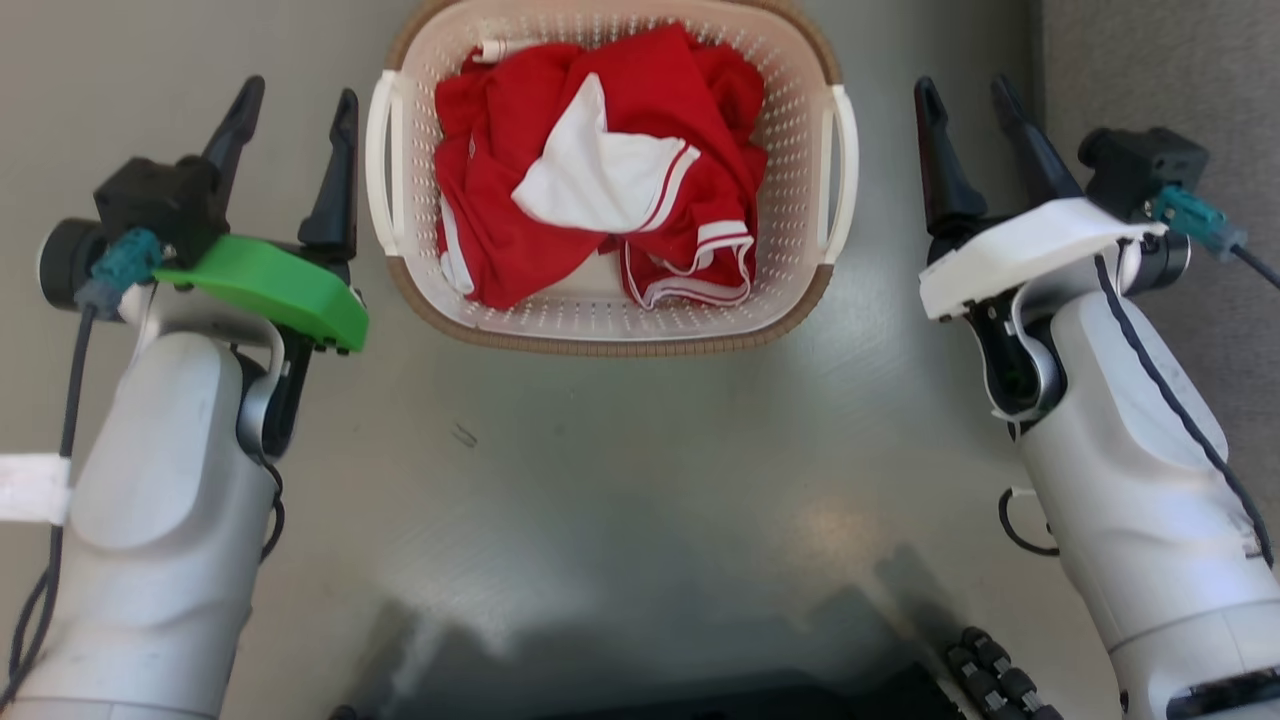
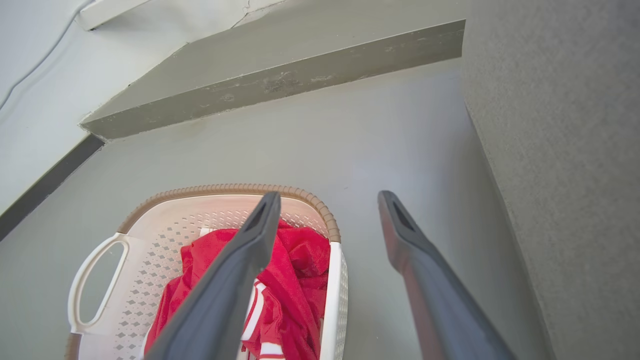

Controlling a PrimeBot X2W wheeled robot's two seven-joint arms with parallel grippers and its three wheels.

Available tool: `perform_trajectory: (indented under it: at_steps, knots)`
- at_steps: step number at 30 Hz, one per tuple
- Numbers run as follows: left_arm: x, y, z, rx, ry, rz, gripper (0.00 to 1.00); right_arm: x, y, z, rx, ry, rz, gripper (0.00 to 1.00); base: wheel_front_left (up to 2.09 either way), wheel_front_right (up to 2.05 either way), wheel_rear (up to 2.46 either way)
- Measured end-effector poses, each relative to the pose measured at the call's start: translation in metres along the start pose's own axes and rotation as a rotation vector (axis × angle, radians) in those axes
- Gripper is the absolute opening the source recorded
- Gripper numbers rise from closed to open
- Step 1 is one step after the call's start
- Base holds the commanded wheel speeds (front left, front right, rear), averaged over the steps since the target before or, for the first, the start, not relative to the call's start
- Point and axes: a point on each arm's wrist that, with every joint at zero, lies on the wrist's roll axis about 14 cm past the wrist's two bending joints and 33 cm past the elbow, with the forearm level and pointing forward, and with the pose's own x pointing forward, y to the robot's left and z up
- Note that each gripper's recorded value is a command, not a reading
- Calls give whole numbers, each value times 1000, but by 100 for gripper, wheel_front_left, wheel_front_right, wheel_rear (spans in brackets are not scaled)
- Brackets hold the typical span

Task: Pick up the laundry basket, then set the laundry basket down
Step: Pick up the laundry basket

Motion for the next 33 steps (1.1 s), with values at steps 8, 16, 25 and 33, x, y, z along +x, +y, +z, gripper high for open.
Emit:
perform_trajectory:
  at_steps: [8,16,25,33]
  knots:
    - [17,15,-31,-24,75,15,100,20,-1,-34,2,92,13,100,0,0,0]
    - [34,26,-63,-26,156,14,100,33,-7,-77,-7,208,13,100,0,0,0]
    - [40,21,-106,-59,274,-12,100,42,-11,-108,29,288,13,100,0,0,0]
    - [42,11,-134,-93,372,-36,100,50,-2,-127,53,335,44,100,0,0,0]
